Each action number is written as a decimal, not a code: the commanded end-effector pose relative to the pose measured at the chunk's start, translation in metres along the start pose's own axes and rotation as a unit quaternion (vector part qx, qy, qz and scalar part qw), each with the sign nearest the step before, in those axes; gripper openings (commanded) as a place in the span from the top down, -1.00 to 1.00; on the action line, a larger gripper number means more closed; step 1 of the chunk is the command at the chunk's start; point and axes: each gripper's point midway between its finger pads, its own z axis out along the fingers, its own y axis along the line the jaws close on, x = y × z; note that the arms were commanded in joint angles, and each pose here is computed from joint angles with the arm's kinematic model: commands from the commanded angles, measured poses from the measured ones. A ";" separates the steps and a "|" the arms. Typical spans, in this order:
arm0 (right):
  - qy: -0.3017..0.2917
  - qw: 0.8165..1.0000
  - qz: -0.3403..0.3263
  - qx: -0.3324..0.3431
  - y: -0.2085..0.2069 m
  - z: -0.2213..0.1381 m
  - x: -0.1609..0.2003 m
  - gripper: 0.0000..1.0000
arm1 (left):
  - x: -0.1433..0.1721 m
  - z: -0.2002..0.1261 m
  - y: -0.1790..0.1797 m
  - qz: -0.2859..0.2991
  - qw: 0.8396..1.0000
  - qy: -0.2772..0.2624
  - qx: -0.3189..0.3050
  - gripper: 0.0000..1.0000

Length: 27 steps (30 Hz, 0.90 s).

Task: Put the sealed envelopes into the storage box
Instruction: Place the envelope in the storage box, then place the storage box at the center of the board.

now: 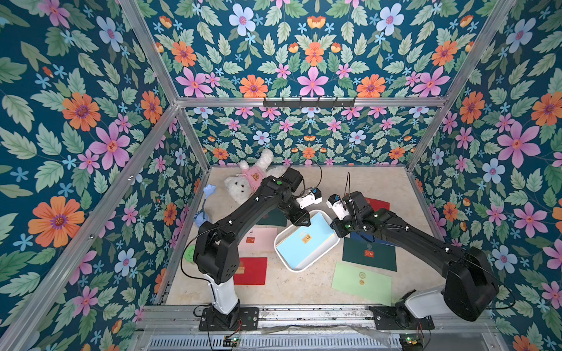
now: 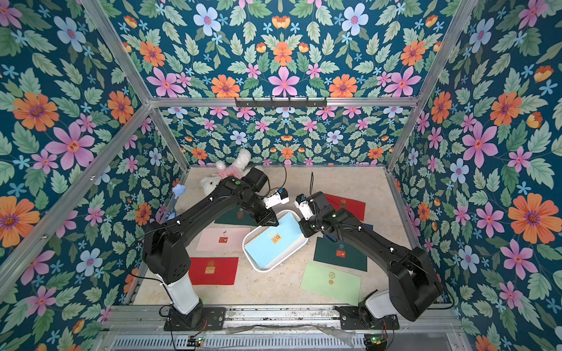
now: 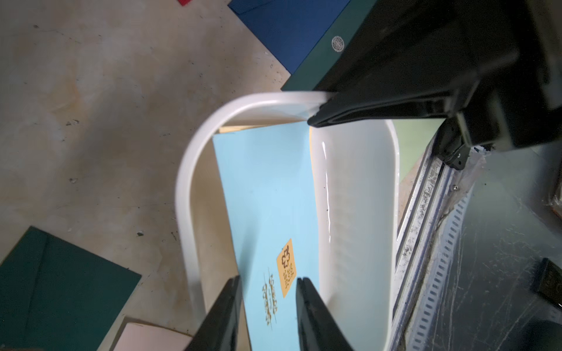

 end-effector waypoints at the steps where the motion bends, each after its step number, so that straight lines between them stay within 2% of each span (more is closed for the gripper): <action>1: -0.013 1.000 0.012 -0.004 0.001 0.002 -0.007 1.00 | -0.011 -0.014 0.014 -0.020 0.999 -0.029 -0.036 0.25; 7: -0.002 0.999 0.043 0.020 -0.013 0.013 -0.004 1.00 | -0.022 -0.048 0.045 -0.070 0.989 -0.089 -0.093 0.19; 12: -0.018 0.993 0.103 0.053 -0.042 0.016 -0.013 1.00 | -0.037 -0.090 0.079 -0.101 0.965 -0.171 -0.173 -0.02; 14: -0.025 0.990 0.127 0.063 -0.052 0.017 -0.016 1.00 | -0.042 -0.106 0.089 -0.113 0.954 -0.196 -0.199 -0.98; 18: -0.029 0.983 0.163 0.084 -0.067 0.024 -0.020 1.00 | -0.047 -0.133 0.110 -0.134 0.932 -0.227 -0.249 -0.99; 21: -0.023 0.977 0.188 0.101 -0.076 0.033 -0.020 1.00 | -0.044 -0.154 0.134 -0.174 0.902 -0.249 -0.308 -0.99; 23: -0.021 0.971 0.209 0.114 -0.084 0.038 -0.019 1.00 | -0.040 -0.173 0.152 -0.212 0.872 -0.271 -0.349 -0.99; 25: -0.015 0.967 0.225 0.120 -0.090 0.048 -0.016 1.00 | -0.032 -0.193 0.168 -0.260 0.834 -0.288 -0.392 -0.99; 27: -0.019 0.965 0.234 0.119 -0.091 0.052 -0.017 1.00 | -0.024 -0.208 0.179 -0.288 0.806 -0.296 -0.424 -0.99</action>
